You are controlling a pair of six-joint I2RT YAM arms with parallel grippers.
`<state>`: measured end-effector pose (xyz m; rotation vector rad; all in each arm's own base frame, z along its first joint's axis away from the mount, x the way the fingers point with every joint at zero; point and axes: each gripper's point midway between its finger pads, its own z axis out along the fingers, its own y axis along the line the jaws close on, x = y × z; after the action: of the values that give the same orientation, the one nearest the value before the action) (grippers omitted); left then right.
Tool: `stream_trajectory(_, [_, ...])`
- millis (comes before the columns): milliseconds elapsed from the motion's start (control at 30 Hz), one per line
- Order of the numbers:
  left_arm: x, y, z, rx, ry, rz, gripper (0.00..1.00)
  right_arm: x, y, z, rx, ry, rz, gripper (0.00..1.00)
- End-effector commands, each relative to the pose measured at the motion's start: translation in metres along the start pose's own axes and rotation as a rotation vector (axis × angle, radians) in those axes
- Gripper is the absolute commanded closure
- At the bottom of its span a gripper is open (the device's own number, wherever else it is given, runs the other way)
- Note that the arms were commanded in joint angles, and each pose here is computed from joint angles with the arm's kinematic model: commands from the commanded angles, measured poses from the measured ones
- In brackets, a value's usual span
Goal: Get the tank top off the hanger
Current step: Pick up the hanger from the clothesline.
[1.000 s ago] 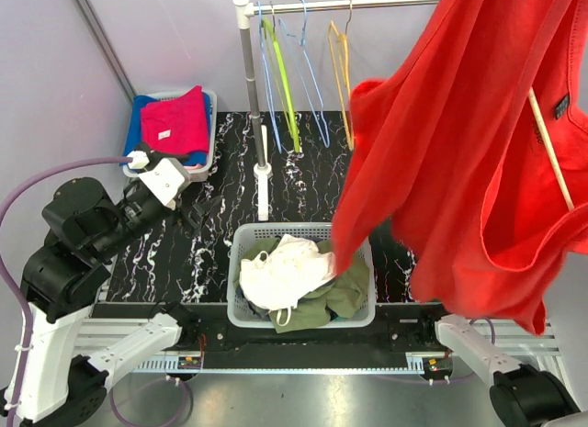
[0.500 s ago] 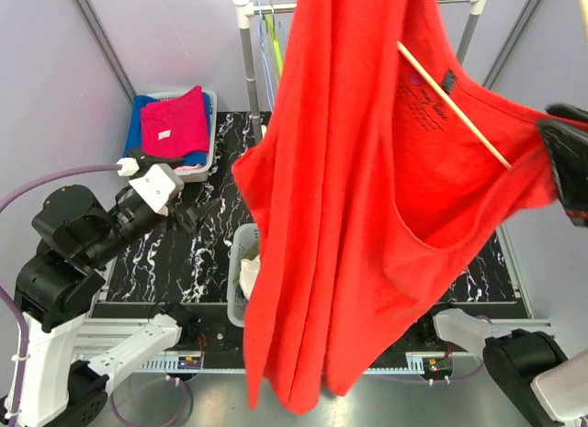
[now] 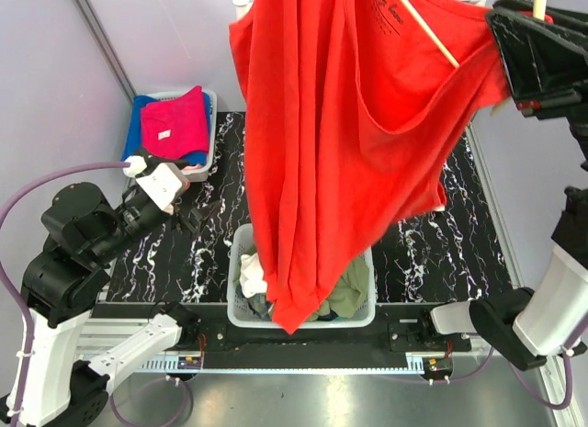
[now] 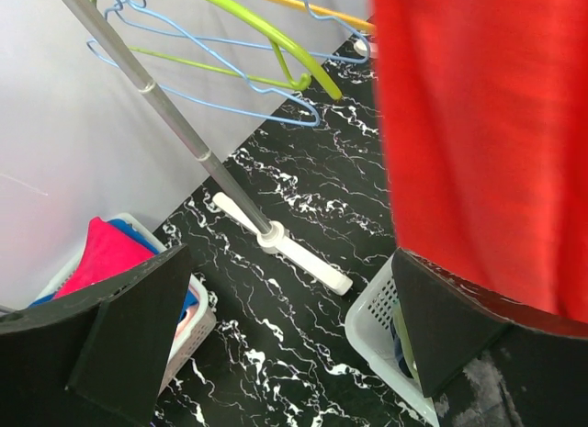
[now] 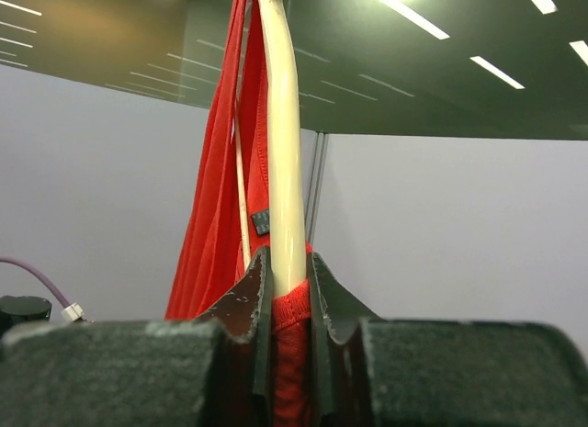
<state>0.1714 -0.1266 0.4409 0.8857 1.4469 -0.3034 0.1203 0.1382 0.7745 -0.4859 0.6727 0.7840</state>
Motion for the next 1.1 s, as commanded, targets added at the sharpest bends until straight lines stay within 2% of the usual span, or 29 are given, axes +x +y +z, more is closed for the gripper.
stream_trajectory(0, [-0.005,0.0,0.006,0.006,-0.027,0.001,0.01,-0.045,0.004,0.005,0.002,-0.182,-0.038,1.0])
stream_trajectory(167, [-0.001,0.0,0.007,0.008,-0.018,0.008,0.01,-0.021,-0.001,0.008,-0.01,-0.113,-0.013,1.0])
stream_trajectory(267, [0.0,0.0,0.007,0.006,-0.017,0.008,0.01,0.005,0.003,0.004,-0.044,-0.018,0.019,1.0])
stream_trajectory(300, [-0.001,0.0,0.006,0.005,-0.02,0.01,0.01,0.026,-0.004,0.004,-0.038,0.035,0.047,1.0])
stream_trajectory(367, [-0.003,0.001,0.006,0.004,-0.024,0.011,0.01,0.036,0.007,-0.007,-0.073,0.081,0.052,1.0])
stream_trajectory(400, [-0.006,0.002,0.005,0.0,-0.033,0.012,0.01,0.065,-0.001,-0.01,-0.063,0.141,0.087,1.0])
stream_trajectory(433, [-0.008,0.002,0.004,-0.002,-0.035,0.013,0.01,0.06,0.014,-0.021,-0.103,0.148,0.075,1.0])
stream_trajectory(500, [-0.013,0.004,0.002,-0.005,-0.046,0.016,0.01,0.092,0.013,-0.032,-0.108,0.224,0.115,1.0])
stream_trajectory(733, [-0.033,0.006,-0.003,-0.001,-0.089,0.022,0.01,0.148,0.03,-0.08,-0.149,0.417,0.156,1.0])
stream_trajectory(1067, [-0.082,-0.028,-0.039,0.186,-0.259,0.081,0.01,0.206,0.05,-0.135,-0.208,0.663,0.255,1.0])
